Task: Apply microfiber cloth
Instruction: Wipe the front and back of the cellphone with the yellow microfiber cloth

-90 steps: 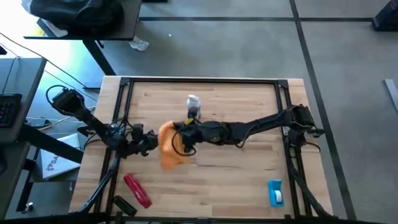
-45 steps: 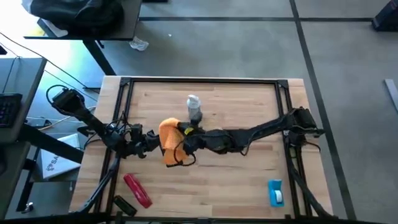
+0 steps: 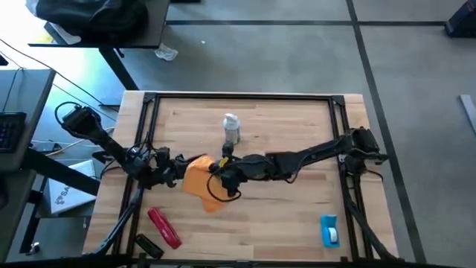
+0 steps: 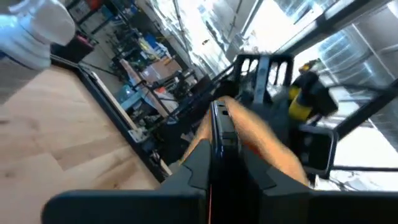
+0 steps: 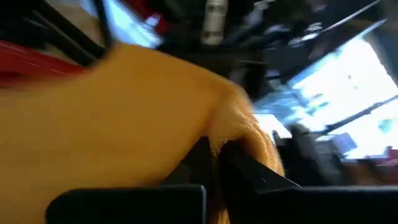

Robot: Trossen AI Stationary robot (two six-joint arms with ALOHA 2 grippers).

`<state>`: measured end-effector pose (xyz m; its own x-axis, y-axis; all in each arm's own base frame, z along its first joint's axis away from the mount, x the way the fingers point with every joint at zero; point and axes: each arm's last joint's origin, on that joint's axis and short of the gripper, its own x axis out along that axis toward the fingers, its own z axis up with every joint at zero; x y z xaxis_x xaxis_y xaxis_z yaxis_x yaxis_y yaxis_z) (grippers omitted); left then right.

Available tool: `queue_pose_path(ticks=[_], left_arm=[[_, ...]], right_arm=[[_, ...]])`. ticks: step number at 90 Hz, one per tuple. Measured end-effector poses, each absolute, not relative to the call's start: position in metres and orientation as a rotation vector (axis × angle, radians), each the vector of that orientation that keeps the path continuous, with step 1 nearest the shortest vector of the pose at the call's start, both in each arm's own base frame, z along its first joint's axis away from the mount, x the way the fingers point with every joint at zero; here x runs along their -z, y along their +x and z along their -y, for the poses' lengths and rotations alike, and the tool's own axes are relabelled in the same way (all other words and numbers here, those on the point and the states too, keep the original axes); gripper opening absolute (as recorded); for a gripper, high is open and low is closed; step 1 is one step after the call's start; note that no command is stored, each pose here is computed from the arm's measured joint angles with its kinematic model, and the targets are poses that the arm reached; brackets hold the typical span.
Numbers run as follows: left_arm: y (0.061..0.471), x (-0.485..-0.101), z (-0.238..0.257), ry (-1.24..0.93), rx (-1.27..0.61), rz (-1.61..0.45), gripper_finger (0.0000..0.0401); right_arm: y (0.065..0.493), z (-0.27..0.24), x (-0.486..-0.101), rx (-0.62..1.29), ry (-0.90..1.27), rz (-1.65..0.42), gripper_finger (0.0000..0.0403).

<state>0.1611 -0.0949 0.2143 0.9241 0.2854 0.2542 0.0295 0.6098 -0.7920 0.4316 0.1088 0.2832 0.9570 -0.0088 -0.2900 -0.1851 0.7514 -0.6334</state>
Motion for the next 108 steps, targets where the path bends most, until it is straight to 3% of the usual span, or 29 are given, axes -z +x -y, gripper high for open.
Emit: queue_pose_path(ticks=[22, 45, 56, 73, 108], left_arm=[[0.154, -0.228, 0.091, -0.872, -0.109, 0.439, 0.0015], [0.155, -0.227, 0.091, -0.835, -0.114, 0.422, 0.0015], [0.155, -0.226, 0.093, -0.824, -0.076, 0.409, 0.0015], [0.156, -0.225, 0.094, -0.801, -0.047, 0.387, 0.0015], [0.159, -0.218, 0.096, -0.721, -0.057, 0.321, 0.0015]], right_arm=[[0.416, -0.152, -0.272, -0.306, -0.594, -0.341, 0.0], [0.408, -0.176, -0.292, -0.188, -0.801, -0.179, 0.0], [0.412, -0.161, -0.292, -0.05, -0.883, -0.23, 0.0], [0.423, -0.133, -0.292, -0.035, -0.899, -0.248, 0.0], [0.441, -0.066, -0.317, 0.211, -0.924, -0.081, 0.0]])
